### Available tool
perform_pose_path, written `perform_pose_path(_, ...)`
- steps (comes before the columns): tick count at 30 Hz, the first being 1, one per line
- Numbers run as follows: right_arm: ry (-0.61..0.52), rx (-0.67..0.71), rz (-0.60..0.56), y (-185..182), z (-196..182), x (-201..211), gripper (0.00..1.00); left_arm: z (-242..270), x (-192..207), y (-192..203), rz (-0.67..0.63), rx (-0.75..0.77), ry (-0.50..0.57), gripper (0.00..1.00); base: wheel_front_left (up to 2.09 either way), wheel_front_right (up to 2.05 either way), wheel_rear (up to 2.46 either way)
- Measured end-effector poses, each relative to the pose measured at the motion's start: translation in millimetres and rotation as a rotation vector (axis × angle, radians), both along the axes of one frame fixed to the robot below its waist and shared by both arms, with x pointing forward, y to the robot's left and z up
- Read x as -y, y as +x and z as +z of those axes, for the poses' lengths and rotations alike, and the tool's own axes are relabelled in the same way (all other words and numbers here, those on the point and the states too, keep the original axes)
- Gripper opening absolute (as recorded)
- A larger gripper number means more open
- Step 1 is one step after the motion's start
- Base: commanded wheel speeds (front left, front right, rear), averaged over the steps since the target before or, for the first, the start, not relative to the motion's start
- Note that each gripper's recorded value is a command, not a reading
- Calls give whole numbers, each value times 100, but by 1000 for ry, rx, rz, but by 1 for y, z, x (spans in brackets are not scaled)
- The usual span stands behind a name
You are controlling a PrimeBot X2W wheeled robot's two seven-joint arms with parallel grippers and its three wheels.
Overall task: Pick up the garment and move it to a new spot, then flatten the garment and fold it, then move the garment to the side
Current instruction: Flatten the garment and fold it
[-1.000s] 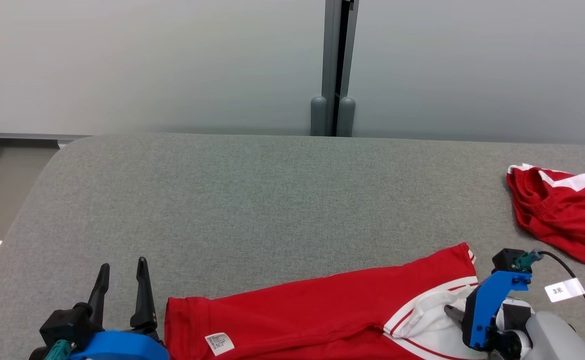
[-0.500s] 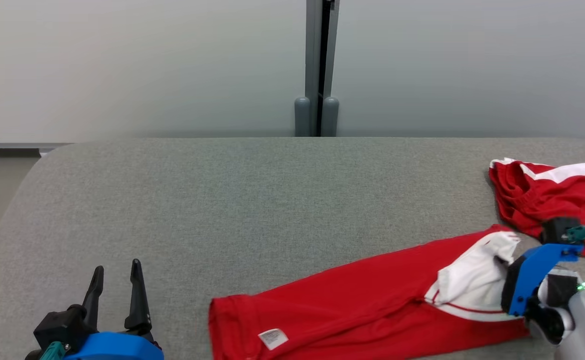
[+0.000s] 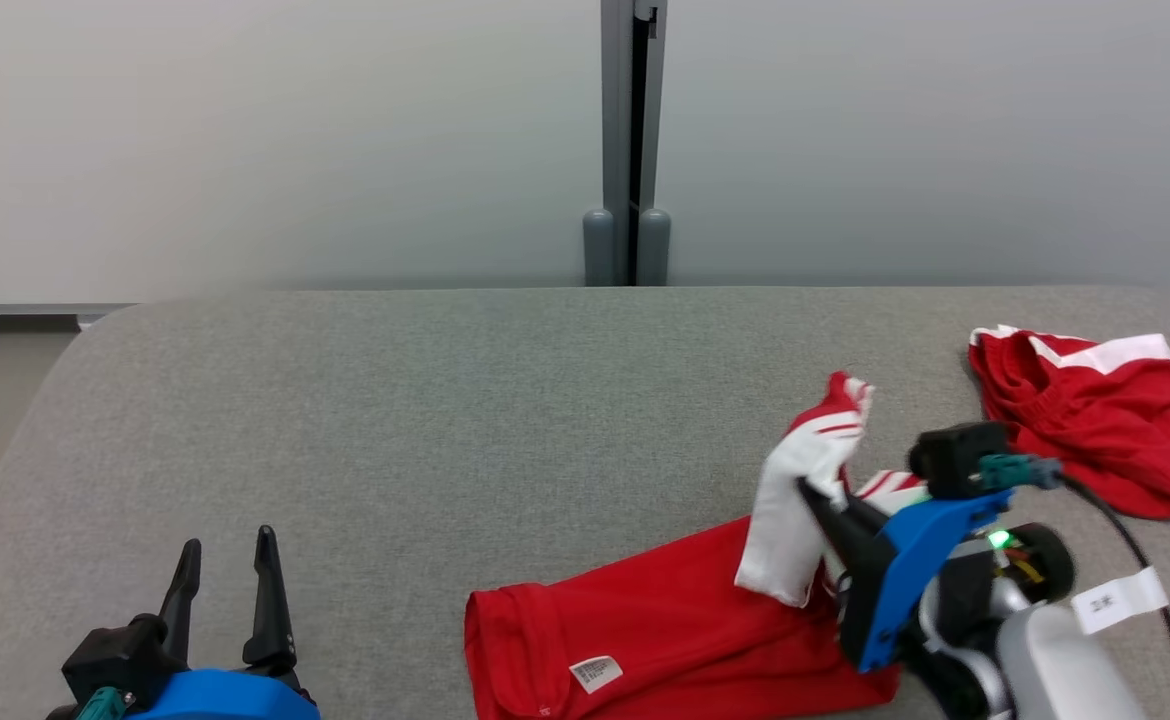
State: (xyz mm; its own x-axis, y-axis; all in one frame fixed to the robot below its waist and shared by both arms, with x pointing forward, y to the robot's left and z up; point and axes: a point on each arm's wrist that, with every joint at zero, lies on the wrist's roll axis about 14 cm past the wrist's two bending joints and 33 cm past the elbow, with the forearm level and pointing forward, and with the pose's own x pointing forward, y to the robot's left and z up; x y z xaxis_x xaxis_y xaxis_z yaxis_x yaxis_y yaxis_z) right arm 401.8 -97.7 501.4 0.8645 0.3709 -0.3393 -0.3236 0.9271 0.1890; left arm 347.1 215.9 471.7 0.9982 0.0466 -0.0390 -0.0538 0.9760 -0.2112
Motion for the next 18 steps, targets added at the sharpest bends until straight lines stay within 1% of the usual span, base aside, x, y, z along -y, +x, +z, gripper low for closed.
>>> perform_pose_path(2,44,-26,98,-13,-1,-38,0,0,-4,-4,11,-1,3,100,0,0,0)
perform_pose_path(4,57,-62,185,-27,-8,-70,0,1,-8,-8,25,5,1,100,0,0,0)
perform_pose_path(7,78,-109,280,-39,-18,-101,0,0,-19,-16,58,3,-2,100,0,0,0)
perform_pose_path(11,118,-137,346,-43,-29,-129,0,-6,-35,-30,110,-17,-1,100,0,0,0)
perform_pose_path(18,189,-175,402,-39,-43,-161,0,-12,-52,-41,164,-41,4,100,0,0,0)
